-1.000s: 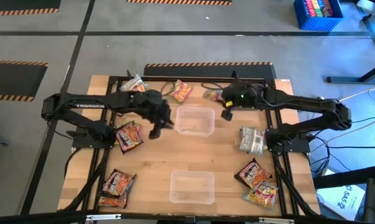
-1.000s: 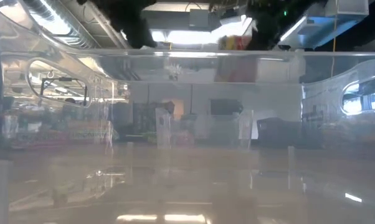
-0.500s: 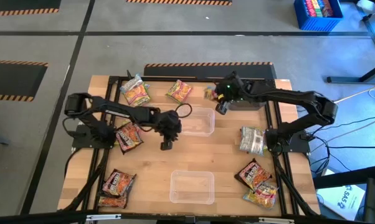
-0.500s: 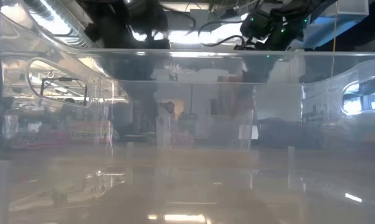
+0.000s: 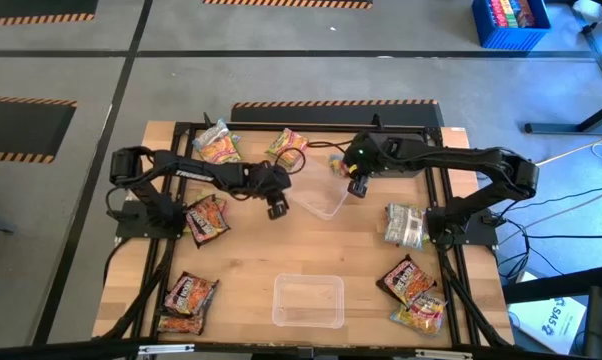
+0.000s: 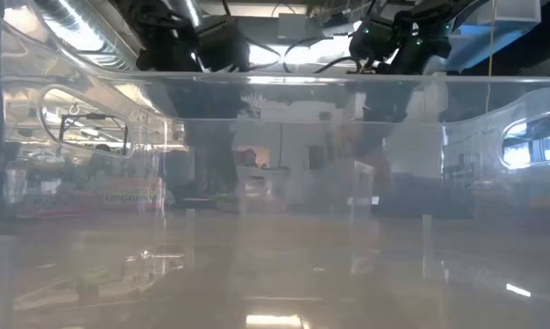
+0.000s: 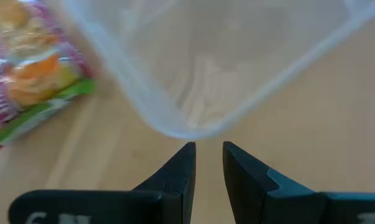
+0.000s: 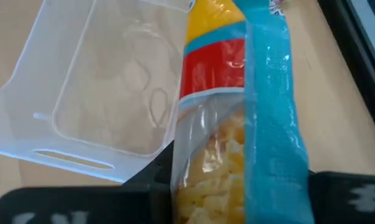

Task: Sort Maruchan noodles
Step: Put the blue noodle pack into the top transparent bin

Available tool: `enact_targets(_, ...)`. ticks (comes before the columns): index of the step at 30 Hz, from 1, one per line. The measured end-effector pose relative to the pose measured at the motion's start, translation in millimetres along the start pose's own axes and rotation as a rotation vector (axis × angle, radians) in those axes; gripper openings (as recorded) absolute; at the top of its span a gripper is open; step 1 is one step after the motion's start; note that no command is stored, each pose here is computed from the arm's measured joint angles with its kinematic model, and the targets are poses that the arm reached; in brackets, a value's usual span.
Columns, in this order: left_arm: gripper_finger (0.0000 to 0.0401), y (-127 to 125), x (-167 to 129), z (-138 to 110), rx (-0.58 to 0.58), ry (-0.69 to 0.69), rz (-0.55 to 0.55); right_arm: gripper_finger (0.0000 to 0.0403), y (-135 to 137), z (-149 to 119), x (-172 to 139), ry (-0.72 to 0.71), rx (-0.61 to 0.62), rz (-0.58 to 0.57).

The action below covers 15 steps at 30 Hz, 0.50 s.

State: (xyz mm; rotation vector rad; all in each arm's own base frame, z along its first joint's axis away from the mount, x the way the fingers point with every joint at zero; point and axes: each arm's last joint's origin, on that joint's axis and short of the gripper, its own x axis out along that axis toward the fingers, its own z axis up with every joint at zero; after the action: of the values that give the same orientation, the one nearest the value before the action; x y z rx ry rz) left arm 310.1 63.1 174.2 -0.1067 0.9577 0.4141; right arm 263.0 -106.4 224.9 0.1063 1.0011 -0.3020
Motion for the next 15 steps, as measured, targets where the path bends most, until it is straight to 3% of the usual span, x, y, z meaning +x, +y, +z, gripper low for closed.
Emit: enact_targets(15, 0.0074, 40.8, 5.8, 14.3, -0.095, -0.109, 0.068, 0.0097, 2.2, -2.4, -0.3, 0.024, 0.092, 0.059)
